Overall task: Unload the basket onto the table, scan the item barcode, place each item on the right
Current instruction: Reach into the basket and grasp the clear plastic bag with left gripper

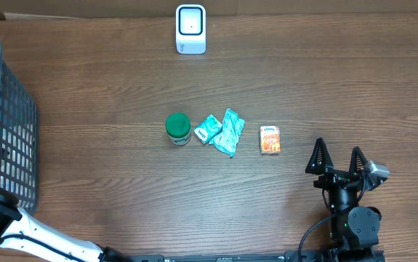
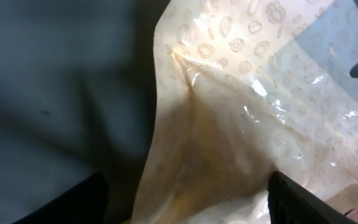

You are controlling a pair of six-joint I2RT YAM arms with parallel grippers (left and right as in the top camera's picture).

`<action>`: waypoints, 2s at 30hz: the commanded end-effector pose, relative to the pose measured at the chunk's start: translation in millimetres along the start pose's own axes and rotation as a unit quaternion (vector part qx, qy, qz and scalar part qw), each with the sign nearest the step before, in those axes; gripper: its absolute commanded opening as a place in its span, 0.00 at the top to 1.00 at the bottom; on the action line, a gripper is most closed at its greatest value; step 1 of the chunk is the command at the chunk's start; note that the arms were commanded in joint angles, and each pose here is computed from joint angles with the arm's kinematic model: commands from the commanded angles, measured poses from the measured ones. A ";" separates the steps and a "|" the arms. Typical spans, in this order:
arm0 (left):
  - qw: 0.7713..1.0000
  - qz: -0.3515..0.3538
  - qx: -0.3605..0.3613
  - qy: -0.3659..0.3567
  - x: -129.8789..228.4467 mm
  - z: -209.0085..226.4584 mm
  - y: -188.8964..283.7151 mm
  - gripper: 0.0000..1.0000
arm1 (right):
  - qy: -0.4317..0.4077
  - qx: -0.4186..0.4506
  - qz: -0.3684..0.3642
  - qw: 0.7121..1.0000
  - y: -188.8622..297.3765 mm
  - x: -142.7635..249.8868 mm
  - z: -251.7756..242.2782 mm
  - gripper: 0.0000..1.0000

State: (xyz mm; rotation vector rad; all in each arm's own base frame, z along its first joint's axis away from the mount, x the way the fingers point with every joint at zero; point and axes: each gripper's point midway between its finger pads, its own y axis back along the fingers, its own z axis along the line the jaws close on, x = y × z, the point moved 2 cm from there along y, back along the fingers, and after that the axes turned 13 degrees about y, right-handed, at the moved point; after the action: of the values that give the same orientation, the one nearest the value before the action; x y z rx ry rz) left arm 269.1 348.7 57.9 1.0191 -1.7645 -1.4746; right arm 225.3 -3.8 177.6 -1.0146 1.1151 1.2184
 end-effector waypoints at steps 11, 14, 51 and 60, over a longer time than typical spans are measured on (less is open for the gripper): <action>0.996 0.087 -0.021 0.026 44.9 15.0 -63.3 0.71 | 0.004 0.002 -0.002 1.000 0.0 1.9 -0.6 0.00; 0.996 0.087 -0.021 0.026 44.4 14.9 -62.9 0.80 | 0.004 0.002 -0.002 1.000 0.0 1.9 -0.6 0.00; 0.957 -0.187 0.216 0.057 -3.6 -107.2 268.3 0.96 | 0.004 0.002 -0.002 1.000 0.0 1.9 -0.6 0.00; 0.966 -0.215 0.137 0.043 11.1 -88.6 280.0 0.55 | 0.004 0.002 -0.002 1.000 0.0 1.9 -0.6 0.00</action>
State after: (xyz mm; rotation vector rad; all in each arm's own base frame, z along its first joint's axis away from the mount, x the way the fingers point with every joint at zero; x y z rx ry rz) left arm 293.7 315.4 353.4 1.7023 -1.8224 -1.3623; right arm 225.3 -3.7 177.7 -1.0153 1.1149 1.2183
